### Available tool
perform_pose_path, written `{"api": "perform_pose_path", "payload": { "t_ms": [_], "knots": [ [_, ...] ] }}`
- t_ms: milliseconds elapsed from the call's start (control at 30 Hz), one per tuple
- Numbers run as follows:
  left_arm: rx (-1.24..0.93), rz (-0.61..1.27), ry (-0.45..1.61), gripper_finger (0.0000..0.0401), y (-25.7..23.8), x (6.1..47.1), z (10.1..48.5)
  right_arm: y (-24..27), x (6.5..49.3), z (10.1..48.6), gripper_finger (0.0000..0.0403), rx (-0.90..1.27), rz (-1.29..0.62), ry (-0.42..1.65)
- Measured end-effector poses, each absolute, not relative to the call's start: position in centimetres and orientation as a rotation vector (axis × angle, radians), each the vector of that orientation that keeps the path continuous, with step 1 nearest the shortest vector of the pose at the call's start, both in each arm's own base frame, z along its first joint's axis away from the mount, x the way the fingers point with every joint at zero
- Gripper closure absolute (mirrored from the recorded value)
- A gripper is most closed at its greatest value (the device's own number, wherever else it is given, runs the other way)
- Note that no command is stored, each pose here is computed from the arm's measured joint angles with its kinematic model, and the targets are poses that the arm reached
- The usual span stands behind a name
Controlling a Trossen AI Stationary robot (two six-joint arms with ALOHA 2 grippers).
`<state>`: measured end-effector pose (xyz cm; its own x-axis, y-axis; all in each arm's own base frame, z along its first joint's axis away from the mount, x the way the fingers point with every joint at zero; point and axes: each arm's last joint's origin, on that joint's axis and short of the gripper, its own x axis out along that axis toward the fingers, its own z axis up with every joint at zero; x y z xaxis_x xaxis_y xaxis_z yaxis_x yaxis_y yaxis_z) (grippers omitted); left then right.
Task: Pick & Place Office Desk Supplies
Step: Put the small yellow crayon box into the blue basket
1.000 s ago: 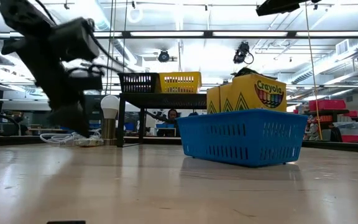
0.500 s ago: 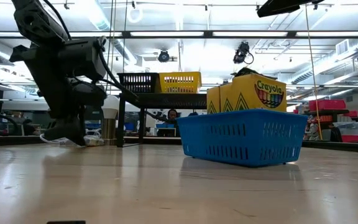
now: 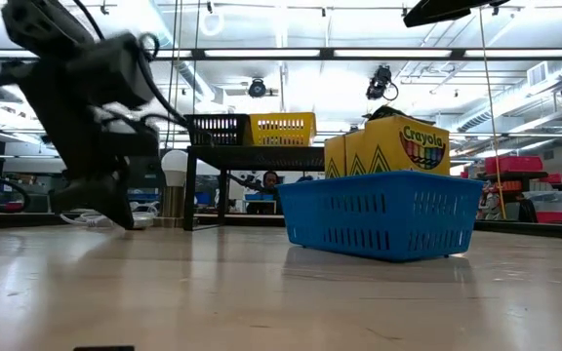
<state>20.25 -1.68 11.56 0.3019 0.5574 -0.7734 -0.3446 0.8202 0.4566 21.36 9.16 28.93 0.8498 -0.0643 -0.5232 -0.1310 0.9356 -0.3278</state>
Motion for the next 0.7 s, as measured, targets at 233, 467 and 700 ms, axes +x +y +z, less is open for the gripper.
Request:
{"api": "perform_pose_path", "payload": {
  "t_ms": [233, 467, 700],
  "knots": [
    [0.416, 0.599, 1.074, 0.0391, -3.8, 20.1, 12.5, 9.2, 21.4, 28.9, 0.0229, -0.373, 0.039, 0.558],
    [0.630, 0.451, 1.167, 0.0297, -3.6, 20.3, 12.5, 9.2, 21.4, 28.9, 0.0229, -0.386, 0.044, 0.558],
    [0.584, 0.416, 1.275, 0.0166, -1.5, 20.9, 13.1, 9.3, 21.3, 28.9, 0.0229, -0.383, 0.085, 0.564]
  ]
}}
